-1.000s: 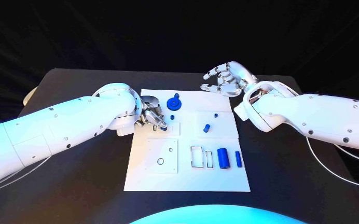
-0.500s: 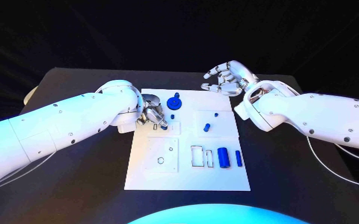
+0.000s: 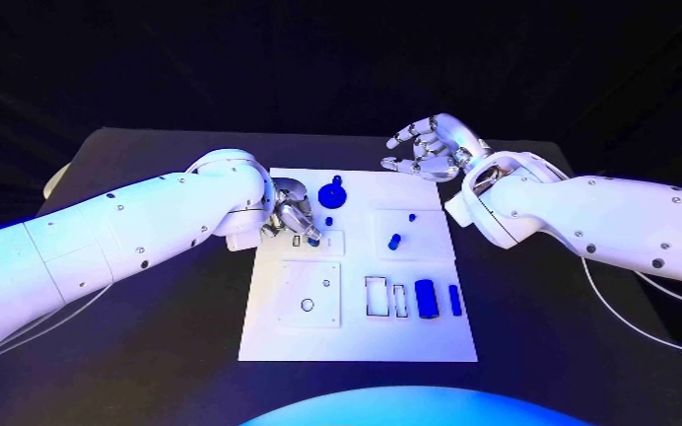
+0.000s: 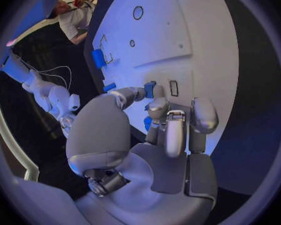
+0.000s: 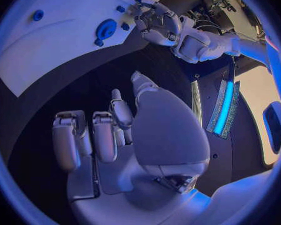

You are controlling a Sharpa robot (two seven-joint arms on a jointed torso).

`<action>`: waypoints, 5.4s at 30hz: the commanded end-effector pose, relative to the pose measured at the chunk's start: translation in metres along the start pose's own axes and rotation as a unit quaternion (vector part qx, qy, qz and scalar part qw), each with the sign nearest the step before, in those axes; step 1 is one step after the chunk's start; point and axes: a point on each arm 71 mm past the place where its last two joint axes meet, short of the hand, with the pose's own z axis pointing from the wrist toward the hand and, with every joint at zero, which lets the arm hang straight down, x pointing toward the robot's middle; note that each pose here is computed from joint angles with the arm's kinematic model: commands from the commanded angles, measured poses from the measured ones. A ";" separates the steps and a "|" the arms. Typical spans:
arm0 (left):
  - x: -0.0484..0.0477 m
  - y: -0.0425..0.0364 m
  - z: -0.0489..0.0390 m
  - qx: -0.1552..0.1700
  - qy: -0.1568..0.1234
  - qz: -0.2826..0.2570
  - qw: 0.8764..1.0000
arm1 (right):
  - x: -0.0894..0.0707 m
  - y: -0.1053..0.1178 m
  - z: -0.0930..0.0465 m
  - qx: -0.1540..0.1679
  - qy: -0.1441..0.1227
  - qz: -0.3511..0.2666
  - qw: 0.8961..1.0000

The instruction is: Assemble the parts on the task board

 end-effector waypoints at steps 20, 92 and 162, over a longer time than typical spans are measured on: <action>0.0084 -0.0030 0.0034 0.006 0.013 -0.004 1.000 | 0.000 0.000 0.000 -0.004 0.003 -0.001 1.000; -0.0781 0.0321 -0.0184 -0.013 -0.103 -0.086 0.991 | -0.002 -0.003 0.003 -0.002 -0.008 -0.006 1.000; -0.0669 0.0304 0.0215 -0.037 -0.067 -0.095 0.992 | 0.001 0.000 0.004 -0.006 -0.006 -0.004 1.000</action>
